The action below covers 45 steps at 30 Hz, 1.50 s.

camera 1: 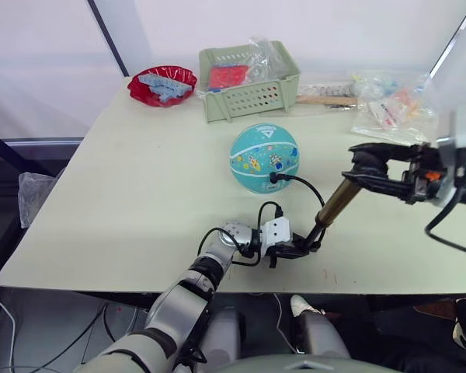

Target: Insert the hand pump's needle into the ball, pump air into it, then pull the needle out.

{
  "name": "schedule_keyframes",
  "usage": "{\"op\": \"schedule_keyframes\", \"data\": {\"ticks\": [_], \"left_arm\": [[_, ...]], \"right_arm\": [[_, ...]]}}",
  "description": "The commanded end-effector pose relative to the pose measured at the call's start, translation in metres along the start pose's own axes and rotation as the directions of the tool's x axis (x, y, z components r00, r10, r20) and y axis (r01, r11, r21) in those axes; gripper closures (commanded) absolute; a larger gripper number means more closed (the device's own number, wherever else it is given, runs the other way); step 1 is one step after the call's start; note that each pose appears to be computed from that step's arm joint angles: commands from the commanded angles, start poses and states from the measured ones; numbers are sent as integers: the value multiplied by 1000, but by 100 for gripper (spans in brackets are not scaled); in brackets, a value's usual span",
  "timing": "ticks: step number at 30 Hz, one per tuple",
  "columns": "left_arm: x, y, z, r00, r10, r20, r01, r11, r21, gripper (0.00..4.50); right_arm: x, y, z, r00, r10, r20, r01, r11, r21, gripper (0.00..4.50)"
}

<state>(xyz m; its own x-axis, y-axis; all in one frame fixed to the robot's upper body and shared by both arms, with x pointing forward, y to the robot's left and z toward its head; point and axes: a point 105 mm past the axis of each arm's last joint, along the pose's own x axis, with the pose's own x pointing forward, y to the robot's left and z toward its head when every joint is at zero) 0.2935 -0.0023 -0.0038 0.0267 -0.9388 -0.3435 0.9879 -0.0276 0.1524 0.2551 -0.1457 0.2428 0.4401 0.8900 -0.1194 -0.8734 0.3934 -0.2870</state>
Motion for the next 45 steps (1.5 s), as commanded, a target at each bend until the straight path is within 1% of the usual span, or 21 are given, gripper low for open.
{"op": "schedule_keyframes", "data": {"ticks": [1, 3, 4, 6, 9, 13, 18, 23, 29, 36, 41, 43, 45], "left_arm": [[-7, -28, -44, 989, -62, -132, 44, 990, -133, 347], [-7, -28, -44, 989, -62, -132, 44, 990, -134, 347], [-7, -28, -44, 989, -63, -133, 45, 990, -133, 347], [-7, -28, -44, 989, -62, -133, 44, 990, -132, 347], [-7, -28, -44, 989, -64, -134, 46, 990, -130, 347], [-7, -28, -44, 989, -64, -134, 47, 991, -128, 347], [-7, -28, -44, 988, -66, -137, 48, 991, -128, 347], [-7, -28, -45, 988, -68, -140, 50, 991, -128, 347], [-7, -30, -46, 987, -74, -140, 56, 990, -126, 347], [-6, -30, -45, 988, -76, -137, 58, 990, -125, 347], [-6, -29, -44, 988, -69, -135, 52, 991, -125, 347], [-6, -29, -45, 988, -69, -137, 52, 991, -125, 347], [-6, -30, -45, 988, -69, -137, 52, 991, -126, 347]], "right_arm": [[6, 4, -33, 997, -11, -79, 13, 1000, 26, 256], [12, 11, -58, 996, -21, -88, 27, 997, 75, 256], [14, 15, -71, 994, -22, -111, 29, 997, 68, 256], [20, 22, -86, 992, -23, -125, 30, 998, 60, 256], [28, 28, -97, 993, -30, -112, 37, 997, 65, 256], [28, 31, -105, 991, -23, -133, 29, 999, 45, 256], [22, 18, -79, 996, -37, -78, 39, 999, 24, 256], [13, 2, -38, 999, -43, -15, 43, 999, -21, 256], [1, -10, 14, 999, -28, 29, 30, 997, -76, 256], [-18, -19, 56, 997, -33, 68, 39, 995, -96, 256], [-22, -19, 77, 994, -36, 104, 47, 993, -105, 256], [-20, -16, 73, 996, -27, 87, 36, 995, -97, 256], [-15, -12, 60, 999, -18, 51, 21, 997, -76, 256]]}}
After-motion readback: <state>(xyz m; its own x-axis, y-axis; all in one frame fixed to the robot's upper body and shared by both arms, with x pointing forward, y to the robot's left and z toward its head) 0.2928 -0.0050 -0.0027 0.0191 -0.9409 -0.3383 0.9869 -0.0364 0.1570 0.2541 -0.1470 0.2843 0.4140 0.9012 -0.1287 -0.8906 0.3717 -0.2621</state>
